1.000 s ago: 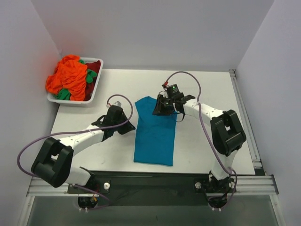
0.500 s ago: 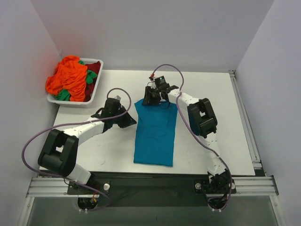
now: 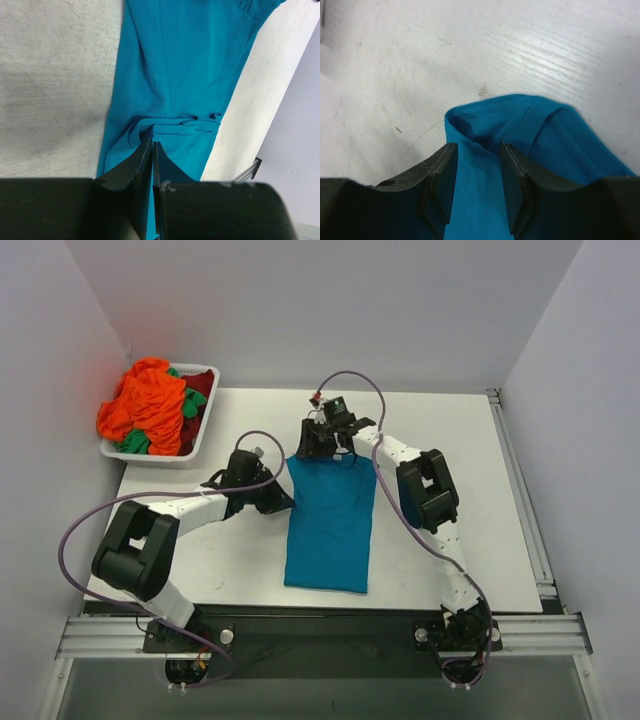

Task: Fold and stack the t-shirts
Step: Fold the folded rectangular tshirt in 1/3 of the way, then grab one side of the 2/3 rectangular tshirt with both arms, then fold the long partially folded tshirt into a neat square

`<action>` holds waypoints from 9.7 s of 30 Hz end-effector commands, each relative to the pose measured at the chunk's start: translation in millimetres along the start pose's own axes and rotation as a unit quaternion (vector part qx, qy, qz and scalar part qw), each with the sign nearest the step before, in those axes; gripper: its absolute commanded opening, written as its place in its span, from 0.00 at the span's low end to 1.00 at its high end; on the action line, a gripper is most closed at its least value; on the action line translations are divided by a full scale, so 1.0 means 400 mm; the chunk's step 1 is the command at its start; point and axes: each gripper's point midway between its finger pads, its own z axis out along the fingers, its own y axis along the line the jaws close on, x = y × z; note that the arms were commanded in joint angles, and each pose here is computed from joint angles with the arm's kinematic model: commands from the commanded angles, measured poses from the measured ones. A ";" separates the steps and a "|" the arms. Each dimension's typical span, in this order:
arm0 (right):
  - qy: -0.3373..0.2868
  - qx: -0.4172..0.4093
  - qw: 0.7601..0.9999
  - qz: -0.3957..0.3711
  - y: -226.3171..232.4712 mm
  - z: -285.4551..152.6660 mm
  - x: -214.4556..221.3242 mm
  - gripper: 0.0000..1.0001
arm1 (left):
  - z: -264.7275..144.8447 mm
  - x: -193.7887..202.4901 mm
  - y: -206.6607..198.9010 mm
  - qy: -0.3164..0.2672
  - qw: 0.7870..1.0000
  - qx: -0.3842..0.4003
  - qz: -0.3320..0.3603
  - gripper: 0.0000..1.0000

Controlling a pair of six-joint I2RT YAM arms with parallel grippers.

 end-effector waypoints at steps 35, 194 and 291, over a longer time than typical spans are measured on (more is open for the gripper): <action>0.010 0.004 0.999 -0.040 0.021 0.023 0.000 0.18 | 0.087 -0.006 0.053 0.006 0.999 -0.015 -0.033 0.13; 0.010 0.155 0.950 0.270 -0.054 -0.595 0.882 0.27 | -0.164 0.437 0.187 0.054 0.994 -0.038 0.091 0.19; -0.029 0.157 0.952 0.260 -0.273 -0.492 0.014 0.00 | 0.199 -0.303 -0.343 -0.014 0.994 0.090 0.061 0.00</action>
